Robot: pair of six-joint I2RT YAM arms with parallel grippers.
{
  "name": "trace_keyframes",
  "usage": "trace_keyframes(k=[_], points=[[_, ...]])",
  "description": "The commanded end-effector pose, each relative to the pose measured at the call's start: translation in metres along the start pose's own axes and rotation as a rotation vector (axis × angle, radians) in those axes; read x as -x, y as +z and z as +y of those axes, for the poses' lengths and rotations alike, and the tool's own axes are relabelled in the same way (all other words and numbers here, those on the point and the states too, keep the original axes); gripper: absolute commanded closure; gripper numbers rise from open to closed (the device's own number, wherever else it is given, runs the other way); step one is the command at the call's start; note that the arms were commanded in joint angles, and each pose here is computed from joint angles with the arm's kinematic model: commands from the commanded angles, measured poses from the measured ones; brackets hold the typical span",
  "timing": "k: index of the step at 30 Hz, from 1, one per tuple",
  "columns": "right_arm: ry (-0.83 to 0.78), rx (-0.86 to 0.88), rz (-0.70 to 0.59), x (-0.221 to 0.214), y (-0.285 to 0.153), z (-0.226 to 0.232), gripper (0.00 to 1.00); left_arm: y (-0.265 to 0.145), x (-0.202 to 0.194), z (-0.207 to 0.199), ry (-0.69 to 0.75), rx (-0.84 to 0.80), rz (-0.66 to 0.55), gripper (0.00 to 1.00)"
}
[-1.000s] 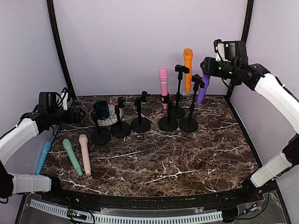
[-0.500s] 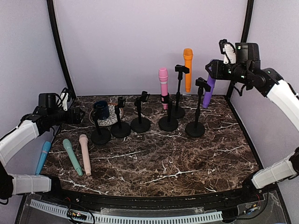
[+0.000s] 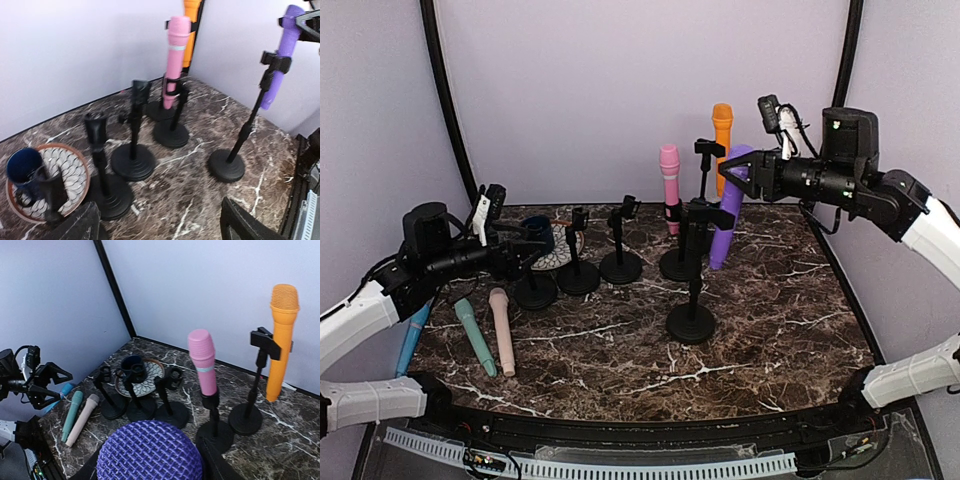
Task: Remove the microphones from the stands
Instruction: Pass from the right arm to the left
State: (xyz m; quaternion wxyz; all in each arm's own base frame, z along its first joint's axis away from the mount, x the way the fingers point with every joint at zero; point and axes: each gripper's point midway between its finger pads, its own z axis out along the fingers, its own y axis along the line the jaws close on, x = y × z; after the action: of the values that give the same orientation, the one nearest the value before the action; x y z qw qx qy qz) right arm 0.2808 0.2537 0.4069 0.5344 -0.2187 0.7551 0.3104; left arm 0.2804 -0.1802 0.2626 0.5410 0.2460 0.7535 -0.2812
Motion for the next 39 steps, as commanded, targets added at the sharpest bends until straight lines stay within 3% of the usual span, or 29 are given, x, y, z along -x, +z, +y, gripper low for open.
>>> trace_keyframes(k=[1, 7, 13, 24, 31, 39], points=[[0.002, 0.206, -0.238, 0.058, -0.007, 0.059, 0.69, 0.008, 0.021, -0.058, -0.017, -0.19, -0.109, 0.15], [0.039, 0.299, -0.289, 0.081, 0.004, 0.088, 0.7, 0.035, 0.007, -0.117, 0.01, -0.326, -0.085, 0.16], [0.074, 0.363, -0.316, 0.102, 0.0, 0.105, 0.7, 0.067, -0.012, -0.149, 0.003, -0.397, -0.032, 0.16], [0.111, 0.423, -0.352, 0.115, -0.019, 0.114, 0.7, 0.113, -0.04, -0.146, 0.001, -0.369, 0.018, 0.16], [0.119, 0.423, -0.363, 0.118, -0.025, 0.114, 0.69, 0.13, -0.05, -0.153, 0.006, -0.394, 0.042, 0.36], [0.132, 0.381, -0.366, 0.118, -0.022, 0.107, 0.69, 0.127, -0.062, -0.174, 0.014, -0.471, 0.038, 0.27]])
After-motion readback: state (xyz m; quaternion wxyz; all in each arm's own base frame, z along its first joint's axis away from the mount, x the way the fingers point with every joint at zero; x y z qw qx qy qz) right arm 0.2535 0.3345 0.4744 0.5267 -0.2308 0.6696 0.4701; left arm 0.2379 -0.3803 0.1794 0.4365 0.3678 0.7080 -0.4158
